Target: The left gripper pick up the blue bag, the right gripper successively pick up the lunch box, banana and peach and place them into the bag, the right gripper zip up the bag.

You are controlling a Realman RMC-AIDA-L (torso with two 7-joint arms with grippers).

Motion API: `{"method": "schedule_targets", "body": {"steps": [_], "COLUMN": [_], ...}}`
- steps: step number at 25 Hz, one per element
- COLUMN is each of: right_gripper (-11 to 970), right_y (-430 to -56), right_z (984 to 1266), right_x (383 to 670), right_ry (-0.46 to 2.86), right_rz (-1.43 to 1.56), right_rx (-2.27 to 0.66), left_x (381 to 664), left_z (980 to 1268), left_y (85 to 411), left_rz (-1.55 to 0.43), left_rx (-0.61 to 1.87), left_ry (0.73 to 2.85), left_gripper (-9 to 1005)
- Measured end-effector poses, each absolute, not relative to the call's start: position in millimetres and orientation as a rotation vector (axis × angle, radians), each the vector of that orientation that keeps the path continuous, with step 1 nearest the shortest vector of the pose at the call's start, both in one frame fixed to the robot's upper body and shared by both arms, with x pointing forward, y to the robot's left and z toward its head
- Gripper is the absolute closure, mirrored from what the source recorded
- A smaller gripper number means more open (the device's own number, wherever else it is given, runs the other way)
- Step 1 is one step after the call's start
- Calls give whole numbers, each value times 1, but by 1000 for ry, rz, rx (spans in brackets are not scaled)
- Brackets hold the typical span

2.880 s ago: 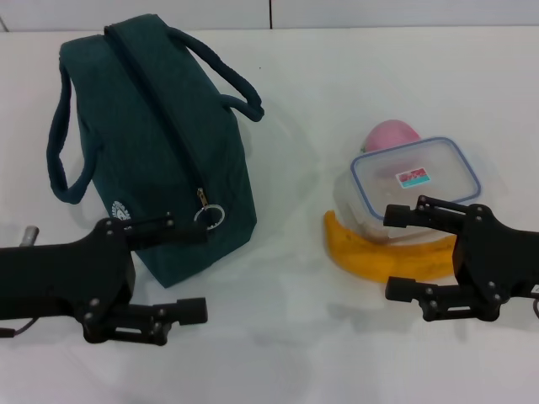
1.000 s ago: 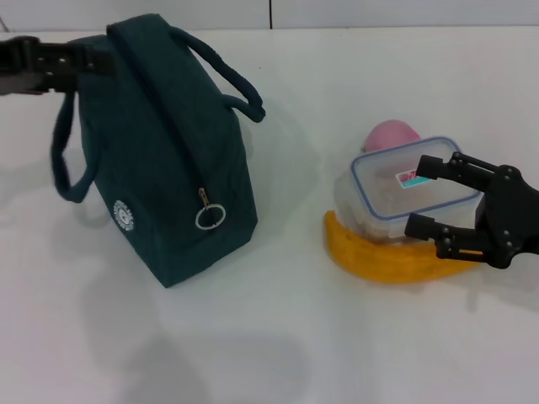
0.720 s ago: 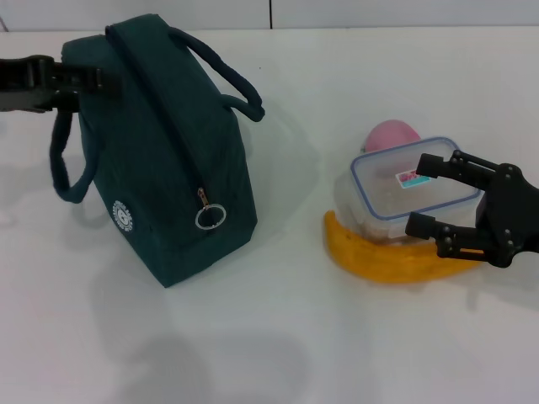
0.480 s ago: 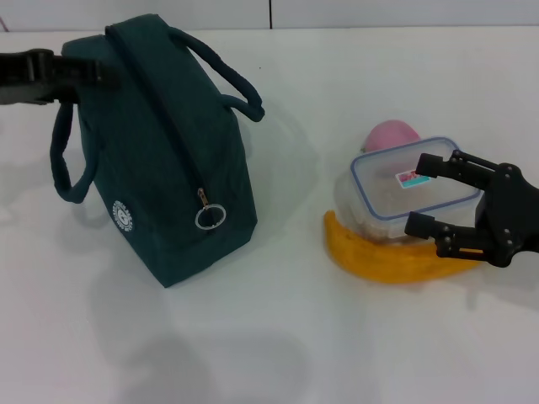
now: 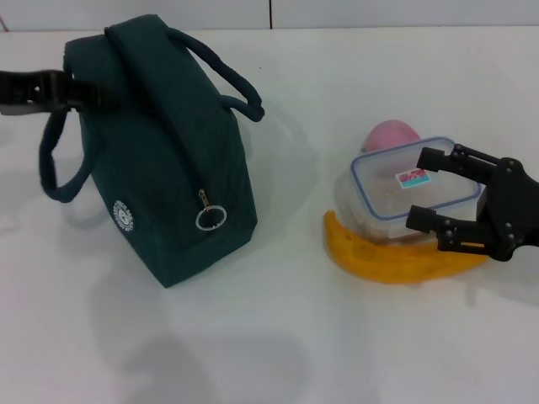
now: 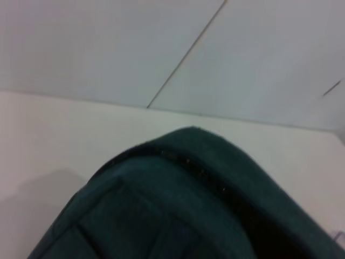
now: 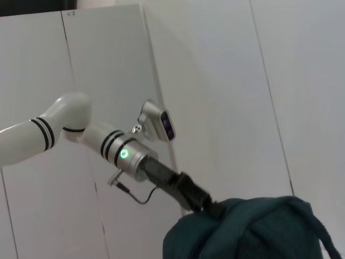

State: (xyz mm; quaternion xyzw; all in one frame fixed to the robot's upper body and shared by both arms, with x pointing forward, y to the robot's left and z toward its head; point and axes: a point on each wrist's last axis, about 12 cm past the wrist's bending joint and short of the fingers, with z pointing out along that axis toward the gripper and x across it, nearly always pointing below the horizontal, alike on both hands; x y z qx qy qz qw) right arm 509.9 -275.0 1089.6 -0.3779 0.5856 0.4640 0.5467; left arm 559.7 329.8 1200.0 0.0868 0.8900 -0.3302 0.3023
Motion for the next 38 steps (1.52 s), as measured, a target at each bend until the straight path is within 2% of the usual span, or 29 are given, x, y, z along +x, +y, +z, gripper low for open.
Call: {"method": "schedule_targets", "body": {"steps": [10,15,20,23,35,38], "right_gripper": [103,103,103,103,102,102], "right_y": [-277,-279,-279,-282,-320,-323], "right_z": [1090,1090,1090,1087,1051,1043], "right_x": [511,511,513,517,526,523], "right_ry": [1388,1386,1396,1457,1736,1772], "right_rz": [1091,1083,1081,1066,961,941], "right_rx": [-879,-857,-846,-783,-150,-98], "left_x": [562,561,557,552,545,547], "left_z": [1198,1198,1198,1198,1196,1198], "left_y": [327,324,321,316,304,300], "left_rz": [-859,-877,-930,-988,-1161,-1230], "left_rx": [181,188,199,216,204,196], "left_ry": [2430,2442,2474,2492,2467,2435], "left_gripper": [686,892,964,964,964,964]}}
